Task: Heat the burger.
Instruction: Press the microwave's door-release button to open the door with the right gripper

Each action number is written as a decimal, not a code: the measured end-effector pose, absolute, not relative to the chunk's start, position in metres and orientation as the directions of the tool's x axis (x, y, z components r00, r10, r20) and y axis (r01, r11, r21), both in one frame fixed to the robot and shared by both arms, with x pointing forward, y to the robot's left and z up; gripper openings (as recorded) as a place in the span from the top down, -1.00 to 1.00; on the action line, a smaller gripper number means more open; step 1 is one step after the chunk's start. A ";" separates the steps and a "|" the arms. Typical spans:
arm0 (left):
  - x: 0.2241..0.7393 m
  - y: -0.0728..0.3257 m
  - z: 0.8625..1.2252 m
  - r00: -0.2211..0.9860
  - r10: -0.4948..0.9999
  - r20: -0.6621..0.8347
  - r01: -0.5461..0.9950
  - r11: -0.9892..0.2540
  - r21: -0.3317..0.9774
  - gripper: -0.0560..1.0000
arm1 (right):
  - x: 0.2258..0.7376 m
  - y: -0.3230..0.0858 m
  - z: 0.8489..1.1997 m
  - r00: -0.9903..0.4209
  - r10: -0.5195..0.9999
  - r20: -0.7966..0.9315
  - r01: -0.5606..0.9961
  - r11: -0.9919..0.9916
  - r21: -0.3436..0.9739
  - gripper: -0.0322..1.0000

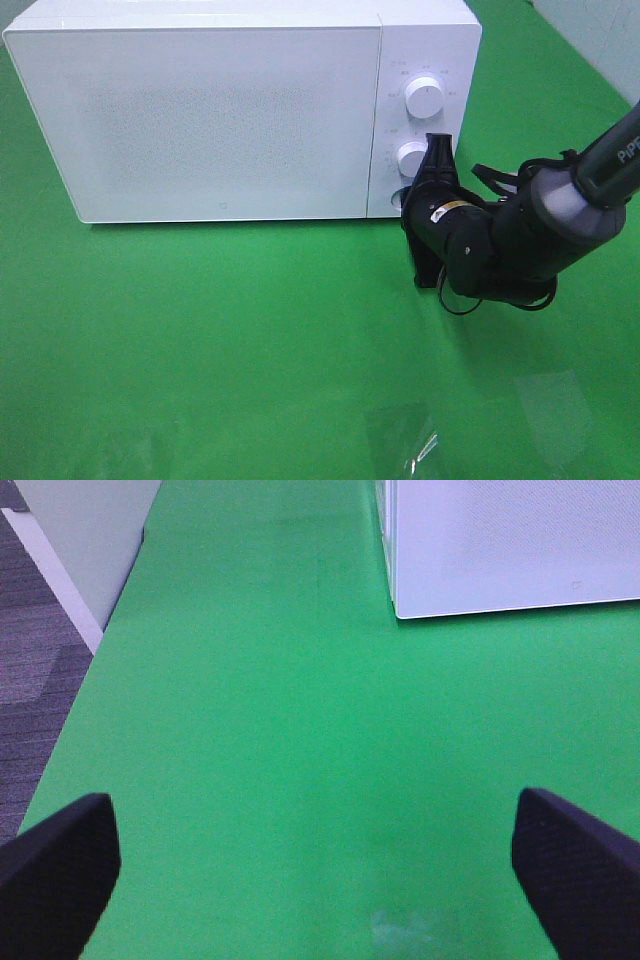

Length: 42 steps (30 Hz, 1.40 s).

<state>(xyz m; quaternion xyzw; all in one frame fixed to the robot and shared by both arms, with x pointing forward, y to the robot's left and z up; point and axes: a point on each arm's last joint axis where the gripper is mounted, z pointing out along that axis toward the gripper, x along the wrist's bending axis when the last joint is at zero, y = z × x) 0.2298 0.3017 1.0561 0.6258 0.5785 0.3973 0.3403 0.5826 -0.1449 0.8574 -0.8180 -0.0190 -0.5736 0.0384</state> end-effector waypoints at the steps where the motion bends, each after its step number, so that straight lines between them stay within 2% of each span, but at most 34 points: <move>1: 0.230 0.302 1.056 0.015 0.995 0.104 0.454 -0.099 0.886 -0.98 | 0.584 -0.144 0.856 0.340 -0.015 0.940 0.073 -0.996 -0.042 0.93; 31: 0.230 0.302 1.056 0.016 0.994 0.105 0.454 -0.101 0.885 -0.98 | 0.593 -0.132 0.846 0.305 -0.006 0.952 0.034 -0.999 -0.017 0.93; 42: 0.230 0.302 1.056 0.016 0.994 0.105 0.454 -0.101 0.885 -0.98 | 0.586 -0.138 0.852 0.316 0.037 0.948 0.107 -0.994 0.003 0.93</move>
